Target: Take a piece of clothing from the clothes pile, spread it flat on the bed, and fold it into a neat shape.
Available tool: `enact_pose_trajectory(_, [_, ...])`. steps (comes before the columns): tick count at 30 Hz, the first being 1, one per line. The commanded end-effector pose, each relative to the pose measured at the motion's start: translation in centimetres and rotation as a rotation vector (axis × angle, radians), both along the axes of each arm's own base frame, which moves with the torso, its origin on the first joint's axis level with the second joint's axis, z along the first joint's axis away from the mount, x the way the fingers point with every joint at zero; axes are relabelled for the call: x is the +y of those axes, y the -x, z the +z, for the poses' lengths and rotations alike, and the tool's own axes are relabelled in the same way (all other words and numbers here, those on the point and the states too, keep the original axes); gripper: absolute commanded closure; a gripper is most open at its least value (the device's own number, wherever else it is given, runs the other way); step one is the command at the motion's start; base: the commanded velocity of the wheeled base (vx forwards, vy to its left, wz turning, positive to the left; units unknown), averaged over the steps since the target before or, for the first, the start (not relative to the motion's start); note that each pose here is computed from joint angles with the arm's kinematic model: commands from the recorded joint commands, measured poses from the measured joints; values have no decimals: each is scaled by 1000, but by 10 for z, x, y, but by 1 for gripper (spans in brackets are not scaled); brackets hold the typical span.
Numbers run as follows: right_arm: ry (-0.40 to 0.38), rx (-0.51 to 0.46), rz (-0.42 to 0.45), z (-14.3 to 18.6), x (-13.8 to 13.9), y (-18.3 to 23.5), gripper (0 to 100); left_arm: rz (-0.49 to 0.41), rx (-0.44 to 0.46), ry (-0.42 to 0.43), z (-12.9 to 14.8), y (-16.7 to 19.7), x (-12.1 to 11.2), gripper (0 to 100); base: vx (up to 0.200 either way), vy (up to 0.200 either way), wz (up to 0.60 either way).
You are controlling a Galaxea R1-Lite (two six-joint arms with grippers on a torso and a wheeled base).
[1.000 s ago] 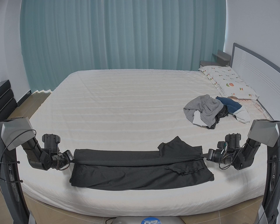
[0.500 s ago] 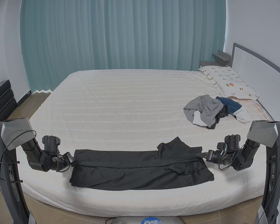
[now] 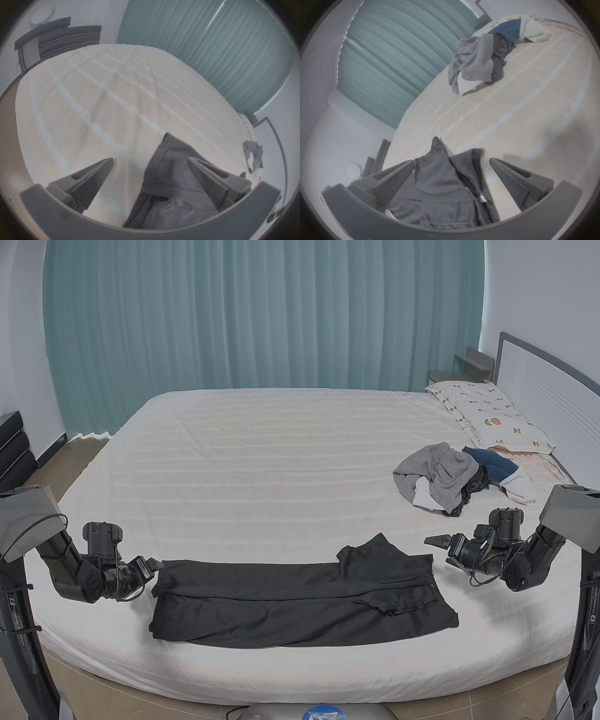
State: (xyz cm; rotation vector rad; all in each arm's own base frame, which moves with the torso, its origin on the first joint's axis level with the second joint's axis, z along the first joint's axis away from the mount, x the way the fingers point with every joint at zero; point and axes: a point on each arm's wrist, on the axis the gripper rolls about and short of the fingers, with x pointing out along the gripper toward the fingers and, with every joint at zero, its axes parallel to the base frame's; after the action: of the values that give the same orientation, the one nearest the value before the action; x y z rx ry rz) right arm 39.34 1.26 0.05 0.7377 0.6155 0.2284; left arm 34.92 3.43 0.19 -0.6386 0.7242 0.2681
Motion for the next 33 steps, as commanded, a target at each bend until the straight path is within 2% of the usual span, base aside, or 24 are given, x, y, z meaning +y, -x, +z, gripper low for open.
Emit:
enact_pose_trajectory(1, [-51, 0, -22, -1, 8, -11, 0, 53, -96, 83, 15, -30, -3, 0, 0, 0, 0])
enact_pose_trajectory(4, [-64, 14, -47, -7, 8, -16, 0, 63, -87, 109, 7, -44, -7, 0, 0, 0, 0])
enact_pose_trajectory(9, [-100, 57, -72, -19, 8, -17, 0, 23, -46, 133, -14, -60, -17, 0, 0, 0, 0])
enact_pose_trajectory(17, [-113, 83, -84, -22, 8, -13, 0, -2, -39, 114, -20, -64, -27, 0, 0, 0, 0])
enact_pose_trajectory(24, [-97, 84, -108, -23, 8, -13, 0, 13, -35, 97, -23, -64, -27, 0, 0, 0, 0])
enact_pose_trajectory(25, [-97, 86, -108, -23, 8, -13, 0, 13, -34, 97, -24, -64, -27, 100, 0, 0, 0])
enact_pose_trajectory(33, [-90, 91, -98, -26, 18, -22, 0, 51, -26, 68, -27, -62, -26, 100, 0, 0, 0])
